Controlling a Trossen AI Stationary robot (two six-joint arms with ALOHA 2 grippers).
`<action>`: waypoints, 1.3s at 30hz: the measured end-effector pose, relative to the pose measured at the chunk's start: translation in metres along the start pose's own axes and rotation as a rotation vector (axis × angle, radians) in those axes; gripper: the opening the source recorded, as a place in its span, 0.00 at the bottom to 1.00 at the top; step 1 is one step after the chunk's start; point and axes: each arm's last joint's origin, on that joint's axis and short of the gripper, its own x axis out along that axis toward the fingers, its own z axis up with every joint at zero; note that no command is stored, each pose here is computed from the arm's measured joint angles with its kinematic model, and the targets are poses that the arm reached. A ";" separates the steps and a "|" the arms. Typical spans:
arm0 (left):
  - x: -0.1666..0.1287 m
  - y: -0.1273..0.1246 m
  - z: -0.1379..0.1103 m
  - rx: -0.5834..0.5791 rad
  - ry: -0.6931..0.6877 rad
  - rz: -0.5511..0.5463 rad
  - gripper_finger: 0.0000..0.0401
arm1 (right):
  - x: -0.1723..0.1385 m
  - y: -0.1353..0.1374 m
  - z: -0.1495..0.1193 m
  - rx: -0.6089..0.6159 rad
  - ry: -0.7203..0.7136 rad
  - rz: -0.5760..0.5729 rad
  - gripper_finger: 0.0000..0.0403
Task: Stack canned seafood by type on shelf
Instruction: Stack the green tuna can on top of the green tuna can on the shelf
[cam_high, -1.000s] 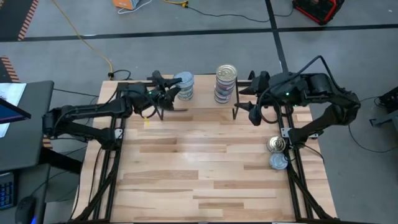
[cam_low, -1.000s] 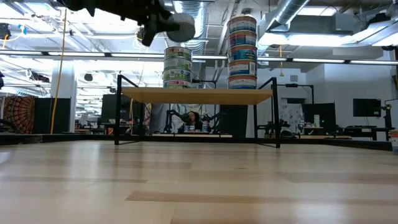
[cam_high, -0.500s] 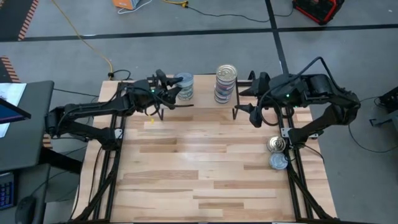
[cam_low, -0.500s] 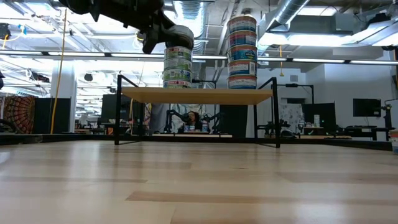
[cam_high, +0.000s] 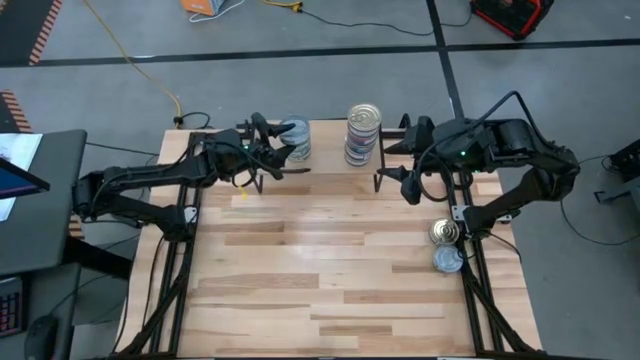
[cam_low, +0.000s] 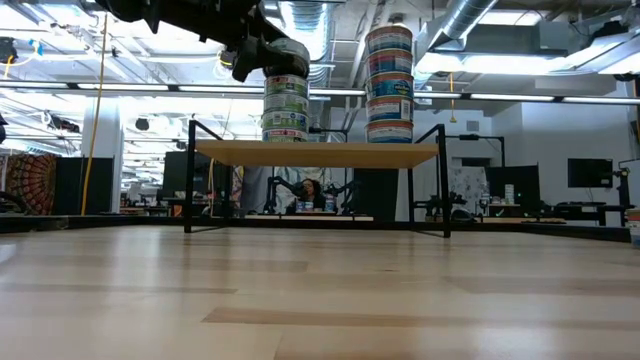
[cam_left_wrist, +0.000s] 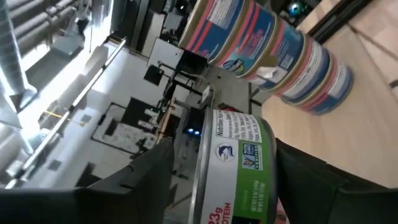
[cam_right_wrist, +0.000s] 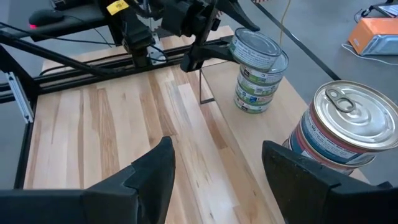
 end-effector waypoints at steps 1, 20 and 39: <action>0.000 0.000 -0.001 -0.015 -0.004 -0.003 0.61 | 0.000 0.000 0.000 0.001 -0.001 0.000 0.66; 0.005 0.022 -0.013 -0.201 -0.067 -0.094 0.61 | 0.000 0.000 0.000 0.009 -0.004 0.001 0.66; 0.004 0.026 -0.009 -0.252 -0.021 -0.178 0.61 | -0.002 0.006 -0.001 -0.004 -0.003 0.026 0.66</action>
